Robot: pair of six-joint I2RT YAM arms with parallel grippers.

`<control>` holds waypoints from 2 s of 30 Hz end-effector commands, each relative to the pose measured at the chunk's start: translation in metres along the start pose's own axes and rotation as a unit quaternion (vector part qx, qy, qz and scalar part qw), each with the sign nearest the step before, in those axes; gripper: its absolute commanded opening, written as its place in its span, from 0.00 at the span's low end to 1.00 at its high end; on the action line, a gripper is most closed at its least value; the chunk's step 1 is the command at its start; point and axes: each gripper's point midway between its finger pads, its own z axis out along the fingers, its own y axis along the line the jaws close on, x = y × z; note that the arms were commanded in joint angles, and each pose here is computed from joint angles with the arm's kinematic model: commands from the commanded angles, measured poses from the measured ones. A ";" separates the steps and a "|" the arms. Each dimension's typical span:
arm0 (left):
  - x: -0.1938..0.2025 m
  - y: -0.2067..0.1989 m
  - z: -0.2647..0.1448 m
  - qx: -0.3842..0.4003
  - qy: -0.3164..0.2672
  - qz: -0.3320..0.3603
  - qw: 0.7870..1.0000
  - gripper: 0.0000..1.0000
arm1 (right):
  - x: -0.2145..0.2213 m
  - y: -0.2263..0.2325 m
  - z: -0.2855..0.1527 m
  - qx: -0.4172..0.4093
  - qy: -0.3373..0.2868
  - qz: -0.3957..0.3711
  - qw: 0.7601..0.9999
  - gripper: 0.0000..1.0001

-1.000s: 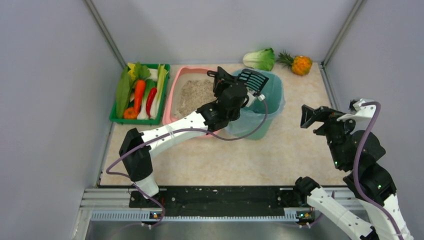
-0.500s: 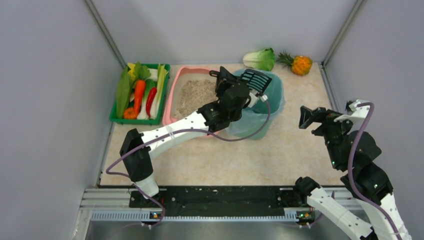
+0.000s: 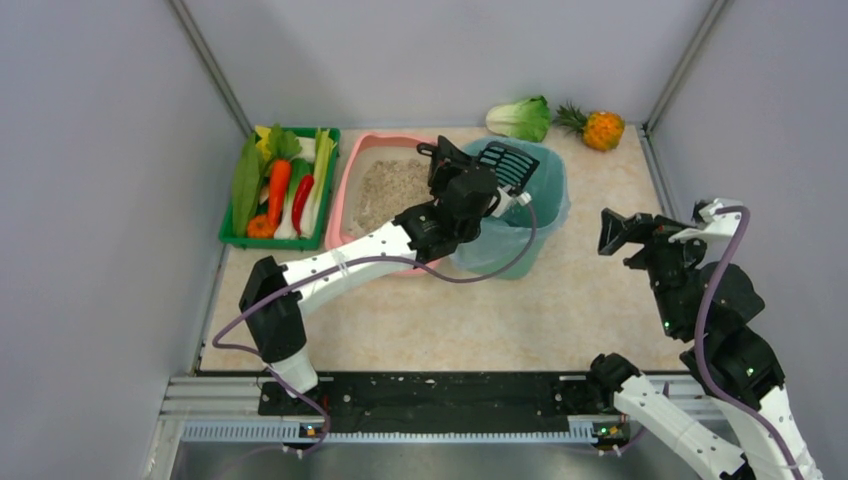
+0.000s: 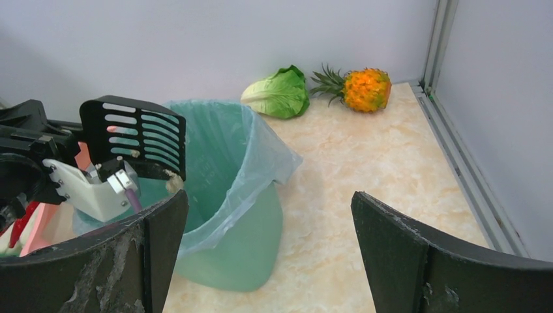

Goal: Clean the litter box

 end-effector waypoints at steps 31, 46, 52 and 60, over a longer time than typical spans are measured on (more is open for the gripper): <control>0.029 0.048 -0.015 -0.068 0.009 -0.085 0.994 0.00 | -0.014 0.000 -0.002 -0.002 -0.029 0.011 1.000 0.96; 0.054 0.036 -0.015 -0.018 -0.004 -0.166 0.986 0.00 | -0.013 0.001 -0.002 -0.007 -0.027 0.016 0.999 0.96; 0.075 0.029 -0.028 0.059 -0.039 -0.340 0.938 0.00 | -0.014 0.005 0.000 -0.009 -0.026 0.016 0.999 0.96; 0.086 -0.001 -0.063 0.161 -0.077 -0.472 0.863 0.00 | -0.014 0.009 0.004 -0.013 -0.025 0.021 0.999 0.96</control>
